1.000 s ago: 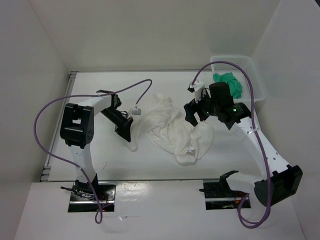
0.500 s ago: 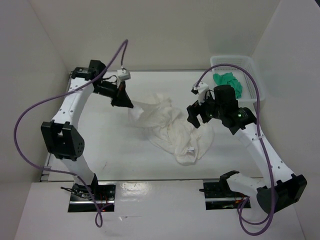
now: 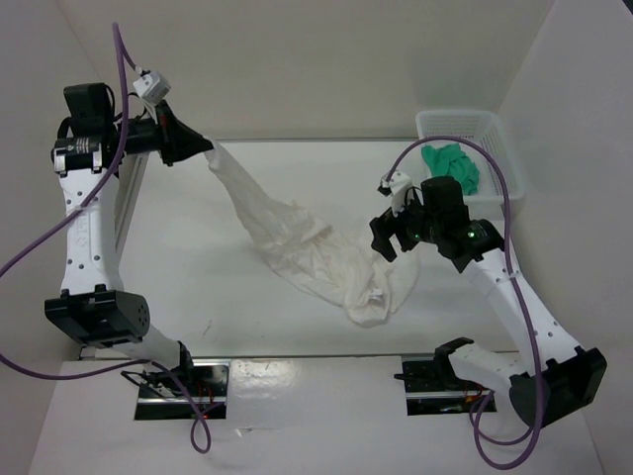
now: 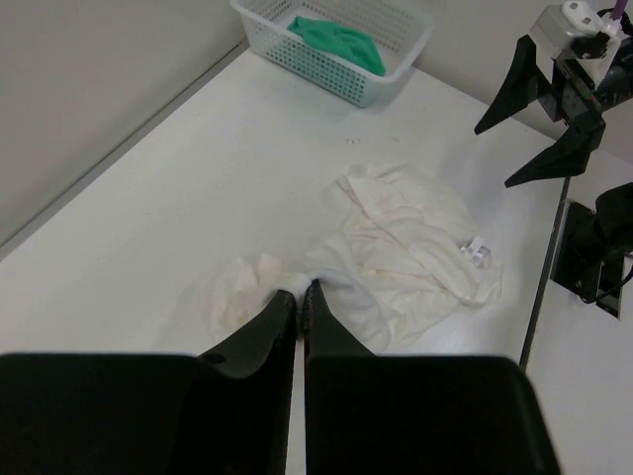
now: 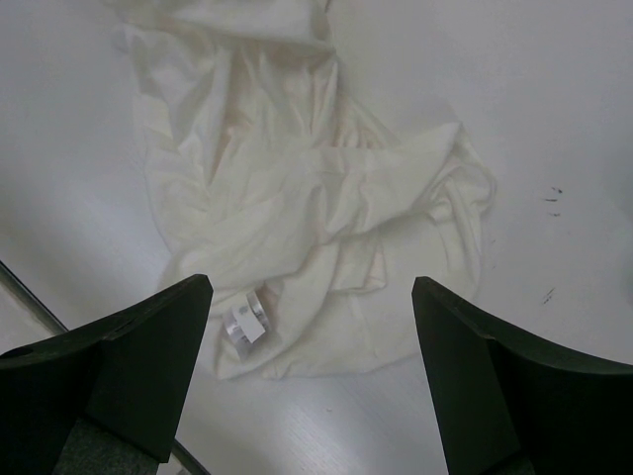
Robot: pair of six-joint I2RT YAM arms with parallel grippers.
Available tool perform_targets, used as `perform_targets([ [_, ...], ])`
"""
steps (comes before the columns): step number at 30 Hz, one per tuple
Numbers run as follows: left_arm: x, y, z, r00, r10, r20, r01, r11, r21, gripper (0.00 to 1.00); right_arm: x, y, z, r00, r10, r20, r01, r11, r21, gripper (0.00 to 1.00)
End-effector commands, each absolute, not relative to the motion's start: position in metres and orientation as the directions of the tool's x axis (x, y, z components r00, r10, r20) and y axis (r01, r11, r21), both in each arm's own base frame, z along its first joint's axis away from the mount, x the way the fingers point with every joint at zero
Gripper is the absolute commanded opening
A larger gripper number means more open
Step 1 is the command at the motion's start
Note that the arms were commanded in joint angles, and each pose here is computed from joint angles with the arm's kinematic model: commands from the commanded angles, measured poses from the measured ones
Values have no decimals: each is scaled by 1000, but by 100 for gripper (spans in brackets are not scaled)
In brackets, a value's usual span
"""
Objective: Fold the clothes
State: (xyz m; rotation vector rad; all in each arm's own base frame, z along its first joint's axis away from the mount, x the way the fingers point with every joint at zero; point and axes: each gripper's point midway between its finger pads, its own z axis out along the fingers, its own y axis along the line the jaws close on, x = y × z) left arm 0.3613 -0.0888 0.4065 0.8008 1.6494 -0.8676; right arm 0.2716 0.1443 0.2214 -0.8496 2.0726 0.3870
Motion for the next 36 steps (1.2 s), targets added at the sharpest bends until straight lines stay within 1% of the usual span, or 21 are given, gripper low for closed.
perform_targets([
  [1, 344, -94, 453, -118, 45, -992, 867, 491, -81, 0, 282, 150, 227, -371, -419, -828, -702, 711, -45, 91],
  [4, 341, -95, 458, -120, 41, -992, 860, 503, -83, 0, 289, 160, 215, -398, -434, -808, -723, 691, -14, 91],
  [5, 339, -94, 462, -109, 42, -993, 856, 512, -73, 0, 290, 170, 218, -385, -443, -810, -740, 672, -16, 89],
  [7, 337, -95, 466, -101, 36, -994, 850, 522, -67, 0, 297, 183, 207, -409, -460, -788, -744, 668, -5, 88],
  [9, 336, -92, 466, -104, 33, -994, 829, 556, -68, 0, 317, 190, 207, -398, -457, -795, -720, 693, -39, 85],
  [11, 331, -90, 470, -99, 23, -995, 812, 580, -68, 0, 327, 200, 215, -375, -458, -806, -726, 686, -52, 85],
  [13, 329, -88, 468, -111, 16, -994, 791, 607, -79, 0, 335, 218, 208, -375, -477, -795, -747, 663, -46, 85],
  [14, 328, -87, 468, -112, 12, -994, 784, 616, -81, 0, 334, 234, 215, -351, -487, -800, -771, 636, -49, 85],
  [15, 327, -87, 469, -112, 6, -994, 777, 624, -84, 0, 337, 243, 202, -365, -509, -780, -777, 628, -47, 85],
  [17, 326, -84, 467, -123, 1, -992, 753, 652, -93, 0, 332, 268, 201, -335, -540, -772, -805, 590, -63, 85],
  [19, 322, -83, 472, -102, 7, -995, 734, 675, -71, 0, 331, 281, 187, -335, -577, -745, -810, 580, -85, 85],
  [22, 324, -82, 467, -130, -4, -992, 725, 682, -98, 0, 329, 304, 193, -296, -581, -758, -833, 545, -92, 85],
  [29, 325, -79, 463, -148, -8, -989, 709, 697, -112, 0, 332, 315, 200, -276, -570, -774, -842, 532, -92, 86],
  [36, 327, -78, 460, -177, -28, -984, 689, 710, -144, 0, 309, 336, 194, -231, -595, -770, -867, 485, -116, 86],
])
